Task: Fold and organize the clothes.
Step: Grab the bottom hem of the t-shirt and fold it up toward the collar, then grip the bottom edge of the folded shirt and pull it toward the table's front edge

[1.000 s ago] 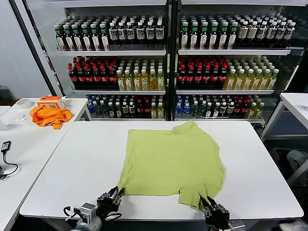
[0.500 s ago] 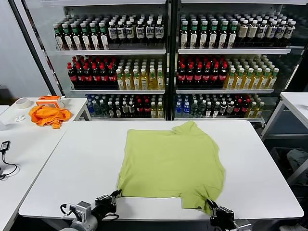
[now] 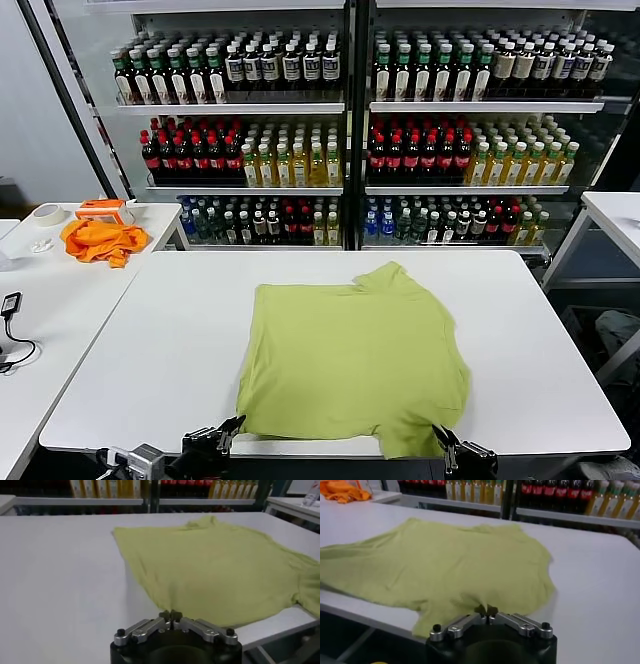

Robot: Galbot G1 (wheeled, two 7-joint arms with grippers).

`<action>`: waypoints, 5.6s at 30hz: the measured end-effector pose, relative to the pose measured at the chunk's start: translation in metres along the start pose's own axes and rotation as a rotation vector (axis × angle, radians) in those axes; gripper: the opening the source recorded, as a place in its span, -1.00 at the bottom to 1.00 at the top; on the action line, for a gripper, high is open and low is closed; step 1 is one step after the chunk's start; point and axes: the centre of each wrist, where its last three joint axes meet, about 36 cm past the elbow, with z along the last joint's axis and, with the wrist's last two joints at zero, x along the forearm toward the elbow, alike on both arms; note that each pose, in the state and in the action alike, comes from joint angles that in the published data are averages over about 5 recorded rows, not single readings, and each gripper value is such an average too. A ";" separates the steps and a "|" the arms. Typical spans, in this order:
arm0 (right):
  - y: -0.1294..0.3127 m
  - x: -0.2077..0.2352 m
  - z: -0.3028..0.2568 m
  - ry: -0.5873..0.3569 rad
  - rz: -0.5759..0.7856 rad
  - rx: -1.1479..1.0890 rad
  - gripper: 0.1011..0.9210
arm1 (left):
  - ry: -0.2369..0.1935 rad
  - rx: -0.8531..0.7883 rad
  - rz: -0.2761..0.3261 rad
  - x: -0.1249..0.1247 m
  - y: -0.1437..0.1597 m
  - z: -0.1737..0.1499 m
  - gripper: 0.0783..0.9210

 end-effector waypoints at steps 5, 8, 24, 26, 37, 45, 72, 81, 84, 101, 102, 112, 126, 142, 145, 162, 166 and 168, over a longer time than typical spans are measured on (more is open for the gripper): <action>-0.006 -0.018 -0.007 -0.026 0.002 0.001 -0.98 | -0.030 -0.001 0.009 -0.001 0.007 -0.006 -0.99; -0.010 -0.032 -0.007 -0.034 0.005 0.006 -0.98 | -0.055 0.004 0.005 -0.008 0.016 -0.009 -0.99; -0.020 -0.104 -0.006 -0.040 0.048 0.032 -0.98 | -0.119 0.057 0.007 -0.067 0.058 -0.017 -0.99; -0.020 -0.109 -0.005 -0.038 0.050 0.032 -0.98 | -0.122 0.061 0.009 -0.074 0.062 -0.017 -0.99; -0.020 -0.124 0.000 -0.022 0.072 0.024 -0.98 | -0.140 0.056 0.019 -0.105 0.078 -0.025 -0.99; -0.025 -0.127 0.002 -0.015 0.091 0.022 -0.98 | -0.145 0.032 0.036 -0.123 0.083 -0.033 -0.99; -0.036 -0.142 0.001 0.026 0.176 -0.012 -0.02 | -0.152 -0.031 -0.013 -0.157 0.103 -0.040 -0.14; -0.040 -0.122 -0.001 0.037 0.181 -0.025 0.61 | -0.168 -0.003 -0.026 -0.138 0.094 -0.037 0.48; -0.039 -0.119 0.003 0.052 0.186 -0.030 0.73 | -0.150 0.011 -0.016 -0.131 0.082 -0.032 0.66; -0.038 -0.119 0.016 0.108 0.176 -0.062 0.31 | -0.035 0.038 -0.046 -0.128 0.059 -0.019 0.73; -0.037 -0.119 0.016 0.112 0.173 -0.067 0.22 | -0.029 0.035 -0.049 -0.128 0.058 -0.019 0.71; -0.034 -0.120 0.020 0.127 0.153 -0.093 -0.47 | 0.005 0.020 -0.049 -0.132 0.052 -0.014 0.08; -0.026 -0.101 0.022 0.109 0.128 -0.084 -0.95 | 0.021 -0.017 -0.055 -0.117 0.053 -0.007 -0.86; -0.004 -0.056 0.030 0.090 0.085 -0.045 -0.95 | 0.090 -0.049 -0.061 -0.048 0.043 0.019 -0.99; -0.003 -0.051 0.029 0.089 0.081 -0.033 -0.93 | 0.093 -0.061 -0.065 -0.041 0.043 0.022 -0.99; -0.015 -0.018 -0.001 0.029 0.047 -0.001 0.20 | -0.017 -0.103 -0.045 -0.017 0.041 -0.009 -0.10; -0.023 -0.027 -0.013 0.000 0.051 0.002 0.46 | -0.059 -0.102 -0.044 -0.017 0.045 -0.020 0.16; -0.028 -0.036 -0.019 -0.013 0.054 0.002 0.58 | -0.077 -0.099 -0.046 -0.020 0.048 -0.025 0.31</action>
